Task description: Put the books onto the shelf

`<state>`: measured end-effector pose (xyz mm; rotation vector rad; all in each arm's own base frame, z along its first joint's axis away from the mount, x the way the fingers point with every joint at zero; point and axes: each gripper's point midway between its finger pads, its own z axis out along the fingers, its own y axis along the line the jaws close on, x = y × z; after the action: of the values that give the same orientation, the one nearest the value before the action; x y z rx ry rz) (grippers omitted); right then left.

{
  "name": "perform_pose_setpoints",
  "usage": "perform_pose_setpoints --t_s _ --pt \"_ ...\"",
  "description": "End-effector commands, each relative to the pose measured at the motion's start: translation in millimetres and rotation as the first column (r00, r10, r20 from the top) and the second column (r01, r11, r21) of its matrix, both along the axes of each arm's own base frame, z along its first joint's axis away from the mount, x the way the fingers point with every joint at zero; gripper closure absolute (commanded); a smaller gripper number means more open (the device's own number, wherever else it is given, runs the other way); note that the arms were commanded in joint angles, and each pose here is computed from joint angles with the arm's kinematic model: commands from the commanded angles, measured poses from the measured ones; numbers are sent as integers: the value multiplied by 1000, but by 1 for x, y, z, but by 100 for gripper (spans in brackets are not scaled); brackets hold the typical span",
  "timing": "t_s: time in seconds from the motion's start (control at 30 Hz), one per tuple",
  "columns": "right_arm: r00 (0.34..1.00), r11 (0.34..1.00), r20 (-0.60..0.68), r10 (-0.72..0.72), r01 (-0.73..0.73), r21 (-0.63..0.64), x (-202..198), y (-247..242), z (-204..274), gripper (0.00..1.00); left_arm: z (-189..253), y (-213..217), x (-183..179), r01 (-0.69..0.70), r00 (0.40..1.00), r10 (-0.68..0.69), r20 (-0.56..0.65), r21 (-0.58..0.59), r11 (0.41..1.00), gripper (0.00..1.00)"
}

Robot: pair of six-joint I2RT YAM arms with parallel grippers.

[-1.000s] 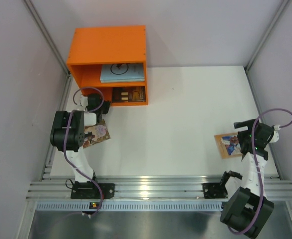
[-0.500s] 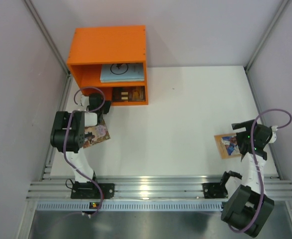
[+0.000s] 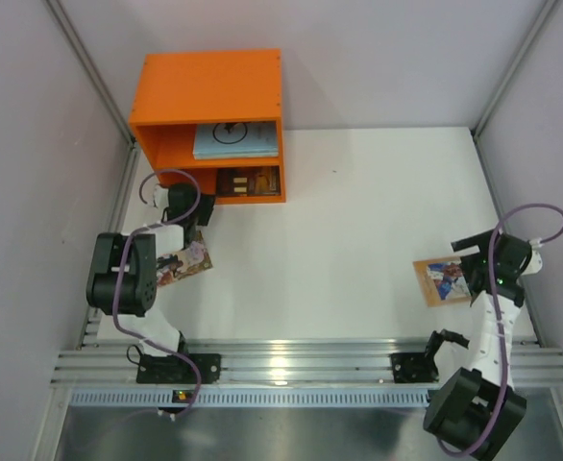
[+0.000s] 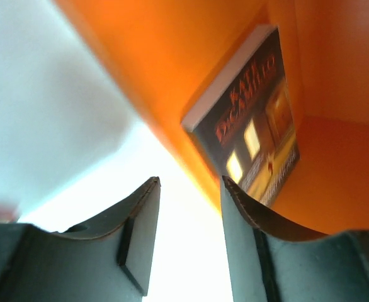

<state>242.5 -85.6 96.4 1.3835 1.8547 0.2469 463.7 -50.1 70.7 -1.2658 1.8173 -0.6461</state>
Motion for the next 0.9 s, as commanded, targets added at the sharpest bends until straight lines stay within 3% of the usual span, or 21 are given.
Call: perform_pose_setpoints --t_s 0.0,0.1,0.2,0.4,0.57,0.77,0.87 --pt "985 991 -145 -98 84 -103 -35 -20 3 0 13 -4 -26 35 999 -35 15 7 999 53" --pt "964 987 -221 -145 126 -99 -62 -14 -15 0 10 -11 -58 68 997 -69 20 44 997 51" --pt "955 979 -221 -200 186 -84 -75 -10 -32 0 8 -18 -80 133 991 -135 15 69 989 51" --pt "961 981 -221 -165 136 -141 -60 -24 -42 0 30 -63 -110 379 921 -387 34 146 914 52" --pt "980 995 -198 15 -33 -89 -23 -17 -49 0 42 -109 -138 541 822 -561 99 172 823 49" --pt "954 982 -241 181 -190 -12 -10 -3 -82 0 22 -116 -144 608 784 -621 29 172 775 49" --pt "941 962 -199 274 -270 48 2 11 -94 2 17 -120 -145 624 772 -635 11 172 762 50"
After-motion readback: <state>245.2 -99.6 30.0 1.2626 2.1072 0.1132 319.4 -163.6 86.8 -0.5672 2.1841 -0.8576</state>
